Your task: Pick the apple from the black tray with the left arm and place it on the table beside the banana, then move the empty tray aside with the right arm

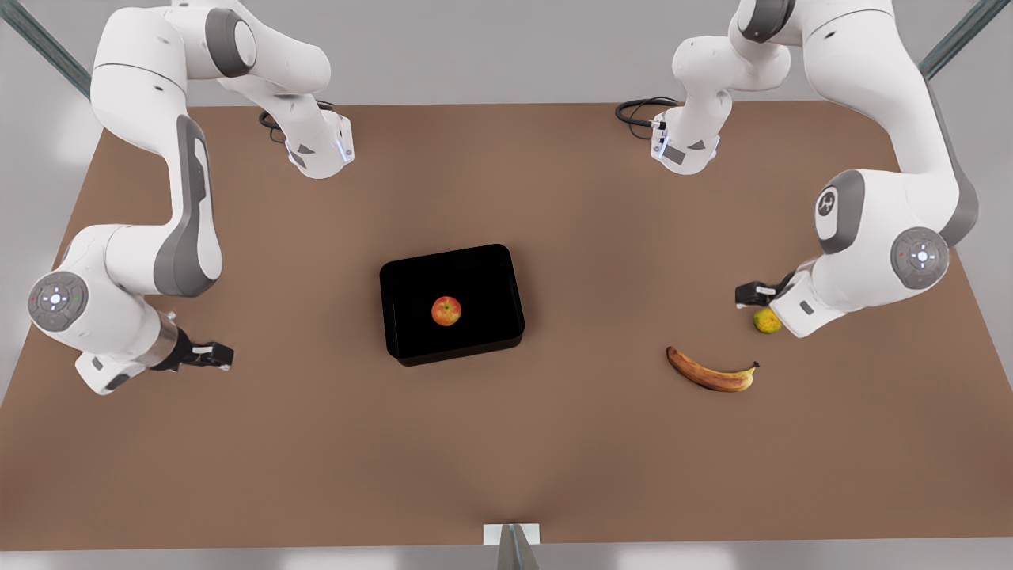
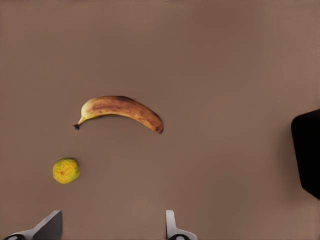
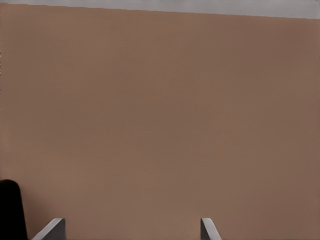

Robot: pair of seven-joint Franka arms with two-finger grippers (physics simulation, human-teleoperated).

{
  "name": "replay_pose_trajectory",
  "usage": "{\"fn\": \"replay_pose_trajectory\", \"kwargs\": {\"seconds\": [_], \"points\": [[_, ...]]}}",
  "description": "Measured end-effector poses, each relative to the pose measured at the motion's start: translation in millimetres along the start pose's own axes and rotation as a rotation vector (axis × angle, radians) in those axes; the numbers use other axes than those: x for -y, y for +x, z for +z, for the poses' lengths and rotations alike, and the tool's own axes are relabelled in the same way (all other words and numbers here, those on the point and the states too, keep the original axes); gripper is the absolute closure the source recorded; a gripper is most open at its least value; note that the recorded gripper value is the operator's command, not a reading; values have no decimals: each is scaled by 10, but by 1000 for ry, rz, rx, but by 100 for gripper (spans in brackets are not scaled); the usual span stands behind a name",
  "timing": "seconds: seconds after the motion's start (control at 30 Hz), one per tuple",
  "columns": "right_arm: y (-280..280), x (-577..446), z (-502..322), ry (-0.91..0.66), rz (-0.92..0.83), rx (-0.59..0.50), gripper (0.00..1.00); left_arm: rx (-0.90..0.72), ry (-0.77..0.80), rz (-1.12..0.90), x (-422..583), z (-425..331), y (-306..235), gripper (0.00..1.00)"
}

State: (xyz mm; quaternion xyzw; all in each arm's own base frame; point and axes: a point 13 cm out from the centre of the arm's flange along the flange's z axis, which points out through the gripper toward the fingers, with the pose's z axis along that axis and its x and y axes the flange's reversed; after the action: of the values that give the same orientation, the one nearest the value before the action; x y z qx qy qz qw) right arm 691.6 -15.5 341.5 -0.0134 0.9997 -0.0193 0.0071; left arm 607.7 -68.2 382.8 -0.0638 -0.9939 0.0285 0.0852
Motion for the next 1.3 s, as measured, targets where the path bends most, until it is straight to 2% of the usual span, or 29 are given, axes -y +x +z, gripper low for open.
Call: {"fn": "replay_pose_trajectory", "kwargs": {"seconds": [0.13, 0.2, 0.33, 0.5, 0.73, 0.9, 1.3], "points": [[-129, -2, -47, 3, 12, 53, 0, 45, -12, 12, 201, -67, -102, 0], [-166, -1, -57, 4, 18, 68, 0, 43, -29, 75, 689, 22, -133, 0], [-210, -7, -72, 4, 26, 86, 0, -8, -84, 215, 2163, 794, -145, 0], [-236, -15, -85, 5, 34, 98, 0, 9, -155, 220, 3241, 1478, 44, 0], [-250, -14, -92, 5, 44, 104, 0, 122, -163, 130, 4498, 2144, 391, 0], [-254, -13, -94, 5, 49, 105, 0, 269, -97, 15, 5369, 2386, 70, 0], [-257, -31, -52, 5, 54, 101, 0, 376, -42, -231, 5799, 3006, -39, 0]]}}
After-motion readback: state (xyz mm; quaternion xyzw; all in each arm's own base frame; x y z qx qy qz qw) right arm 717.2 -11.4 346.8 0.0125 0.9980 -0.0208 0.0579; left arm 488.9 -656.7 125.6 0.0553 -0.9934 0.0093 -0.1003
